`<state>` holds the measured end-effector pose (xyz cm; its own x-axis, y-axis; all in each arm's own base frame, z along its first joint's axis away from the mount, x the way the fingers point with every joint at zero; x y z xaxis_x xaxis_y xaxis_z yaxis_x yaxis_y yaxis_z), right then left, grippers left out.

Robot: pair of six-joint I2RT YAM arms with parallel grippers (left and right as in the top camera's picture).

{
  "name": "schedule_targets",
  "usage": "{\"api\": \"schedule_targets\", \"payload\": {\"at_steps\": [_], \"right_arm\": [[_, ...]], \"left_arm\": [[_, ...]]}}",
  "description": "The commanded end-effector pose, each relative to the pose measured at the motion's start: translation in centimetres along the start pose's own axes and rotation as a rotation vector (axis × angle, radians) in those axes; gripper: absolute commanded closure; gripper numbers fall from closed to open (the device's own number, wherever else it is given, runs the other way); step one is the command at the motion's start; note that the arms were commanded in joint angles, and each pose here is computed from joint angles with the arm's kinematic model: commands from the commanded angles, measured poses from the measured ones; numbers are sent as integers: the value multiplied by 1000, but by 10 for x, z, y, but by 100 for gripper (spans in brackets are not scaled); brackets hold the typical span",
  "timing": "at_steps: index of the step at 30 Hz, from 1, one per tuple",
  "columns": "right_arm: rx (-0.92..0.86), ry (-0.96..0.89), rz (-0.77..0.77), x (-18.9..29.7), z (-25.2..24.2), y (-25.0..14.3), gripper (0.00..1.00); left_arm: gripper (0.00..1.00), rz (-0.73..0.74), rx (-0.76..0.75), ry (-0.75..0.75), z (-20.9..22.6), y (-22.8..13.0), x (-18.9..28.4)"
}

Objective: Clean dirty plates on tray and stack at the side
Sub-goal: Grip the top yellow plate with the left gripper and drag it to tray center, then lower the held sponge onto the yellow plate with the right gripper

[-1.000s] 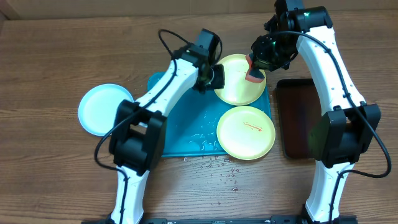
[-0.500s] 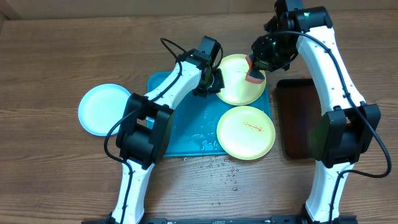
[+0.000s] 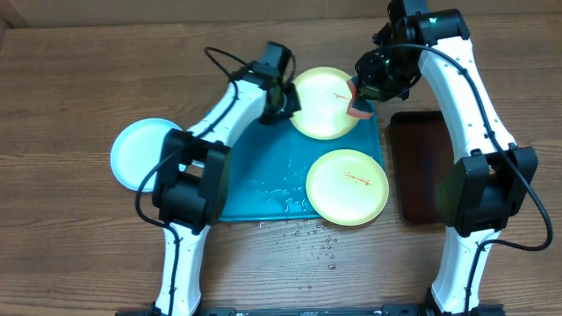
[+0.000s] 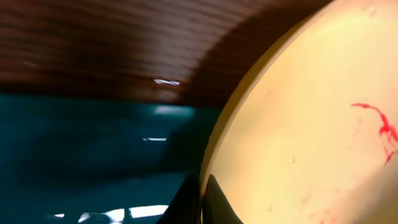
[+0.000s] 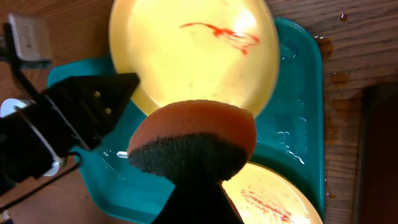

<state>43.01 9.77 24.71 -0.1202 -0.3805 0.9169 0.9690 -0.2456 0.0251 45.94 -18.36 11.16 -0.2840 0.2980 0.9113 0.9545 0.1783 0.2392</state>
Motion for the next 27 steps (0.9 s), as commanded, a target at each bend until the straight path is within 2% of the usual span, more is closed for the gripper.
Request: {"api": "schedule_targets", "payload": {"at_steps": [1,5,12,16,19,25,27], "right_arm": [[34,38,-50,22,10,-4,96],[34,38,-51,22,10,-4,96],[33,38,-50,22,10,-4,96],[33,38,-48,22,10,-4,96],[30,34,-41,22,9,-6,96],[46,30,-32,22,9,-7,96],[46,30,-33,22,9,-7,96]], "left_arm": [[96,-79,-87,9,10,19,39],[96,-38,-226,43,22,16,66],[96,192,-444,205,52,-11,66],[96,223,-554,198,54,-13,64],[96,203,-572,237,57,-10,65],[61,191,-507,253,65,-5,67],[60,218,-425,209,66,-10,67]]}}
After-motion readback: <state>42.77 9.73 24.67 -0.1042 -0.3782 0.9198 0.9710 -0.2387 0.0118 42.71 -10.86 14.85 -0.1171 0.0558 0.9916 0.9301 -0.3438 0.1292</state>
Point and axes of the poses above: each gripper's point midway between its finger pads, its own x axis back along the fingers, its own z axis along the line the jaws close on, y = z × x, the point moved 10 cm from there along x, back along the fingers, and after that the axes turned 5 degrees about -x, right-handed, at the moved point
